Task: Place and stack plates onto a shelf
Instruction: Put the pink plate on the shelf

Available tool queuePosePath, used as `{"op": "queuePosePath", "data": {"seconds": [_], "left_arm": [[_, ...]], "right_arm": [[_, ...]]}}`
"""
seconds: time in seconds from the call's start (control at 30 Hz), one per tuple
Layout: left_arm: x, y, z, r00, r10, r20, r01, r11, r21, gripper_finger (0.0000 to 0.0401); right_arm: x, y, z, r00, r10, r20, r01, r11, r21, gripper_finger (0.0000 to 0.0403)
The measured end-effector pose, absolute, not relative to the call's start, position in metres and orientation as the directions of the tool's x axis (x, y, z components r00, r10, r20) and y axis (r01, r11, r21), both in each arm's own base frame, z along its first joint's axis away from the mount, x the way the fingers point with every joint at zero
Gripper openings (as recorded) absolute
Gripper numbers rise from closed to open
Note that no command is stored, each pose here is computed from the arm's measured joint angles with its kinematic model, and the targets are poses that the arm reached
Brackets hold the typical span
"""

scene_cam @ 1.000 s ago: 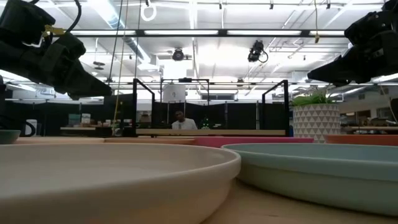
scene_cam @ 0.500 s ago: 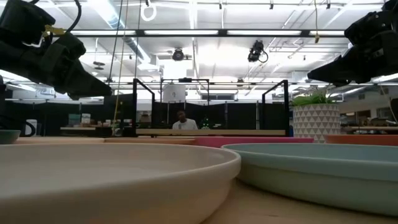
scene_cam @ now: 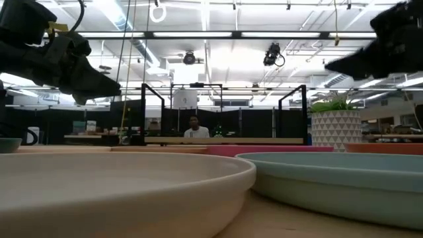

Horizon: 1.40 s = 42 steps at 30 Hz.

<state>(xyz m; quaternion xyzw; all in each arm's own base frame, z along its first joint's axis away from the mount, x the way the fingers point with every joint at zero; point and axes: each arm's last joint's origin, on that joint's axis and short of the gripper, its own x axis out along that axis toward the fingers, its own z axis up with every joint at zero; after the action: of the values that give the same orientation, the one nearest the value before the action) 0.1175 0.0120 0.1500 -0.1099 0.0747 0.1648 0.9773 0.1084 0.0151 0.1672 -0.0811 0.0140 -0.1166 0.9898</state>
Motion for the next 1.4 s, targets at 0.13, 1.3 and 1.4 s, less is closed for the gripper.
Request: {"op": "queuePosePath", "data": {"seconds": [0.13, 1.3, 1.4], "left_arm": [[0.119, 0.009, 0.157, 0.972, 0.209, -0.111, -0.226, 0.959, -0.171, 0.0141], [0.119, -0.008, 0.186, 0.983, -0.006, 0.186, 0.002, 1.000, 0.022, 0.0141], [0.119, -0.008, 0.184, 0.986, 0.013, 0.166, -0.016, 1.000, 0.016, 0.0141]], "right_arm": [[0.107, 0.016, 0.184, 0.972, -0.180, 0.151, 0.193, 0.978, -0.080, 0.0103], [0.203, 0.009, 0.208, 0.801, -0.390, -0.454, 0.320, 0.920, -0.225, 0.0103], [0.217, 0.011, 0.203, 0.725, -0.381, -0.574, 0.296, 0.925, -0.240, 0.0107]]}}
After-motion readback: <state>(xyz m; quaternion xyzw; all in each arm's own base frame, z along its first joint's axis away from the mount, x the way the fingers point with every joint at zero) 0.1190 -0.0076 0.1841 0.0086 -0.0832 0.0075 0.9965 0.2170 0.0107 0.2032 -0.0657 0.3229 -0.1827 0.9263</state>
